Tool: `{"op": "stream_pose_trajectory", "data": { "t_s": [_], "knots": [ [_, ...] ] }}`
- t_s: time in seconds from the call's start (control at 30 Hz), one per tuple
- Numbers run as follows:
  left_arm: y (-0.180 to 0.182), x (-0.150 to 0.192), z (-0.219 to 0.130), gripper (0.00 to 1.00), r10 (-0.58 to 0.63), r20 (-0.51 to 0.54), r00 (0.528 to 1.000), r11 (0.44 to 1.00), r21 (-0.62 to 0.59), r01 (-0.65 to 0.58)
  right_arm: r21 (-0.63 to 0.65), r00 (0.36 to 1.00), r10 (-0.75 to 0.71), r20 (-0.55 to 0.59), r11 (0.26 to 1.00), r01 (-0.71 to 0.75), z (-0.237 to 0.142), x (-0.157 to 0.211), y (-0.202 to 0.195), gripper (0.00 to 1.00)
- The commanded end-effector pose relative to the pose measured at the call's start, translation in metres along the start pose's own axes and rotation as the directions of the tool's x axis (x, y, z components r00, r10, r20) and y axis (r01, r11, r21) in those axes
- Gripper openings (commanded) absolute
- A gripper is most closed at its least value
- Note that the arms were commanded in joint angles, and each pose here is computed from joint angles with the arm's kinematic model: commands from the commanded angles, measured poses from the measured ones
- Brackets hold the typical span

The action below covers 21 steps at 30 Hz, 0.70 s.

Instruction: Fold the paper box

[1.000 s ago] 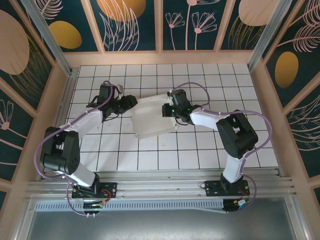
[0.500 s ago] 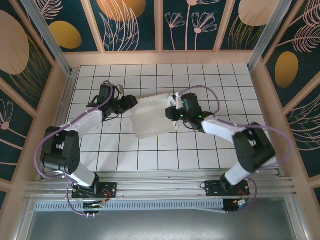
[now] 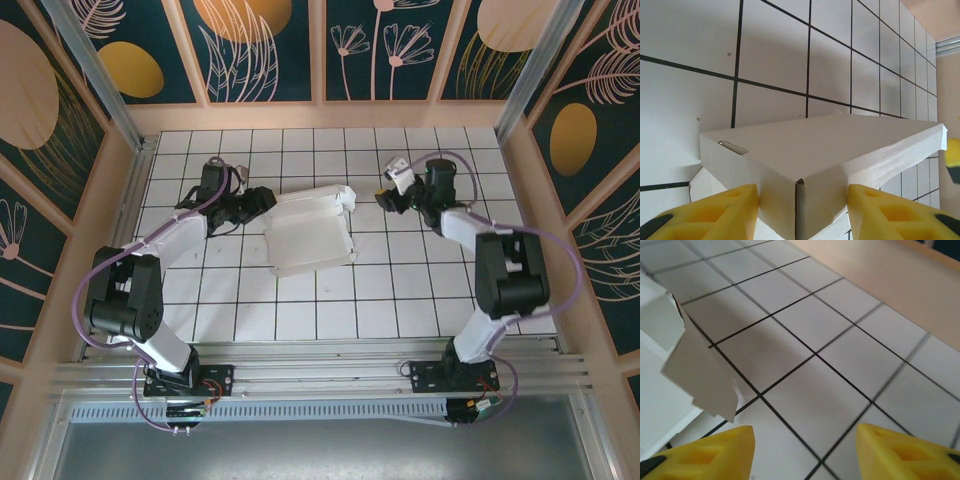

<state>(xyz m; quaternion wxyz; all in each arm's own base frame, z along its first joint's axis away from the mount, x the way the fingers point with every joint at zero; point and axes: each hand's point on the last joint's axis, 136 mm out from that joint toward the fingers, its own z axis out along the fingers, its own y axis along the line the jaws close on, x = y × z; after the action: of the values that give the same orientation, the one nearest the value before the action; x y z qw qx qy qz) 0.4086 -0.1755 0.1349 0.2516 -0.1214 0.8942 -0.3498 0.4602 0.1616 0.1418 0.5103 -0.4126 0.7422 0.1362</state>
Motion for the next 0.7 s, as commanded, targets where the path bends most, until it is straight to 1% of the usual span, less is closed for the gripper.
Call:
{"op": "stream_pose_trajectory", "data": {
  "t_s": [0.0, 0.1, 0.2, 0.4, 0.67],
  "knots": [
    [0.003, -0.001, 0.003, 0.49, 0.019, -0.020, 1.000, 0.999, -0.030, -0.019, -0.142, 0.977, -0.208, 0.053, 0.967, 0.213, 0.018, -0.013, 0.009, 0.54],
    [0.002, -0.003, 0.004, 0.49, 0.017, -0.021, 1.000, 0.999, -0.028, -0.018, -0.177, 0.967, -0.244, 0.071, 0.951, 0.253, 0.037, -0.017, 0.009, 0.52],
    [0.001, -0.003, 0.005, 0.49, 0.014, -0.025, 1.000, 1.000, -0.024, -0.015, -0.220, 0.949, -0.302, 0.092, 0.923, 0.315, 0.048, -0.018, 0.023, 0.52],
    [0.000, -0.002, 0.007, 0.49, 0.007, -0.027, 1.000, 1.000, -0.014, -0.008, -0.310, 0.932, -0.331, 0.149, 0.879, 0.362, 0.050, -0.024, 0.055, 0.52],
    [-0.003, -0.002, 0.008, 0.49, 0.000, -0.027, 1.000, 1.000, 0.005, 0.000, -0.330, 0.919, -0.357, 0.169, 0.858, 0.394, 0.056, -0.030, 0.071, 0.50]
  ]
}}
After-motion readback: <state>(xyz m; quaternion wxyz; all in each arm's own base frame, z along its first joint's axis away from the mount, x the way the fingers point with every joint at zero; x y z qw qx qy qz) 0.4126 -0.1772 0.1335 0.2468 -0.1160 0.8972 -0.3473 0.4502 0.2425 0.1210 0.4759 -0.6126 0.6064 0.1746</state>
